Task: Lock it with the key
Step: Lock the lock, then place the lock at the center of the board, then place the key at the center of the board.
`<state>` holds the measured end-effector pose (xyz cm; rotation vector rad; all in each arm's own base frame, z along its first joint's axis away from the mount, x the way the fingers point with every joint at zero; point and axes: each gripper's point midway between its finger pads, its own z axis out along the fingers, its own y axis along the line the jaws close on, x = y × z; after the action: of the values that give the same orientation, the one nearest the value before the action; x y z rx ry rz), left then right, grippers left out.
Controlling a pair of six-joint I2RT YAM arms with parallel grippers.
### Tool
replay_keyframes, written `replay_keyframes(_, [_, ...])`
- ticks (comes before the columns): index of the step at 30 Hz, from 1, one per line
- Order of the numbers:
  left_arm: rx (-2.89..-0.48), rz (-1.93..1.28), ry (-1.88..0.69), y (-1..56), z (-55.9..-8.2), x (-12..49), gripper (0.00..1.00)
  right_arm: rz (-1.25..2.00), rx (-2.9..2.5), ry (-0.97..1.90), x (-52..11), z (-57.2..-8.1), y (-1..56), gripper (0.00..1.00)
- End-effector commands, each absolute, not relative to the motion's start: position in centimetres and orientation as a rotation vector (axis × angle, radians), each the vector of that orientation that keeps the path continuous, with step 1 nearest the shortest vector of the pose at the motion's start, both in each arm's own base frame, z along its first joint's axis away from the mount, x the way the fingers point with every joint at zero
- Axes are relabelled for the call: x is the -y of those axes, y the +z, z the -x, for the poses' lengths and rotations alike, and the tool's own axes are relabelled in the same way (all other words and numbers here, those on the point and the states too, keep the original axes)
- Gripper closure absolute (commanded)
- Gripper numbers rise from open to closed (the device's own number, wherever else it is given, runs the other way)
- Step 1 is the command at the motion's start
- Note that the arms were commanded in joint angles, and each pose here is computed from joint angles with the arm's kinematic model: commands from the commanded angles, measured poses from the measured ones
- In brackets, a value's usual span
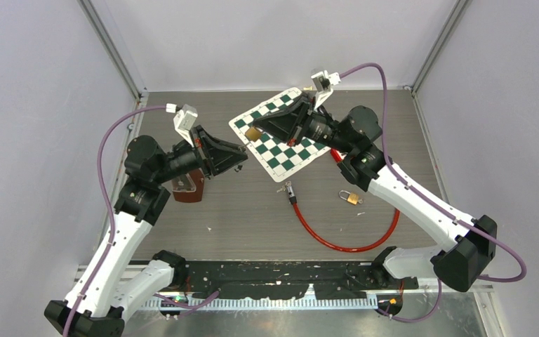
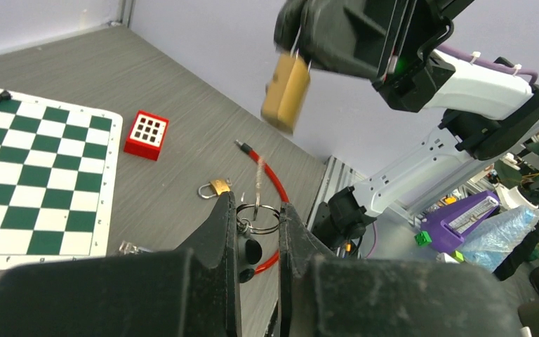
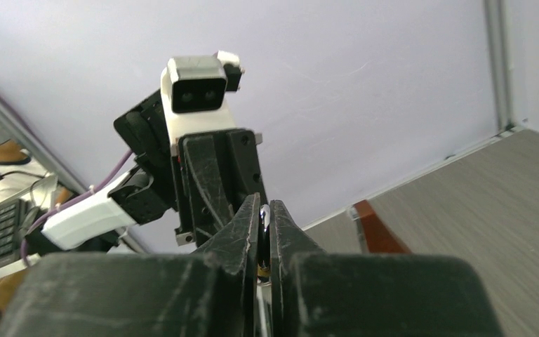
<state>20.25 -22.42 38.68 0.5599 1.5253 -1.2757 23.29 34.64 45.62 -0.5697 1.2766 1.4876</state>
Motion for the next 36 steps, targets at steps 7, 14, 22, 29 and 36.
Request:
replay_keyframes(7, [-1.696, -0.485, -1.175, 34.4, -21.0, 20.9, 1.0, 0.483, -1.072, 1.271, -29.8, -24.3, 50.8, 0.95])
replay_keyframes(14, [-1.957, -0.232, -0.949, 25.7, -26.1, 19.1, 1.0, 0.475, -1.387, 1.153, -31.7, -28.9, 42.9, 0.95])
replay_keyframes(22, [-2.167, 0.109, -0.497, 13.9, -31.1, 14.3, 1.0, 0.468, -1.826, 1.08, -36.3, -34.7, 28.1, 0.95])
replay_keyframes(29, [-2.235, 0.16, -0.334, 9.9, -31.6, 12.3, 1.0, 0.663, -2.046, 1.134, -42.4, -33.3, 19.2, 0.95])
replay_keyframes(36, [-2.301, 0.252, -0.183, 5.8, -30.1, 9.8, 1.0, 0.754, -2.195, 1.209, -46.3, -31.5, 12.5, 0.95])
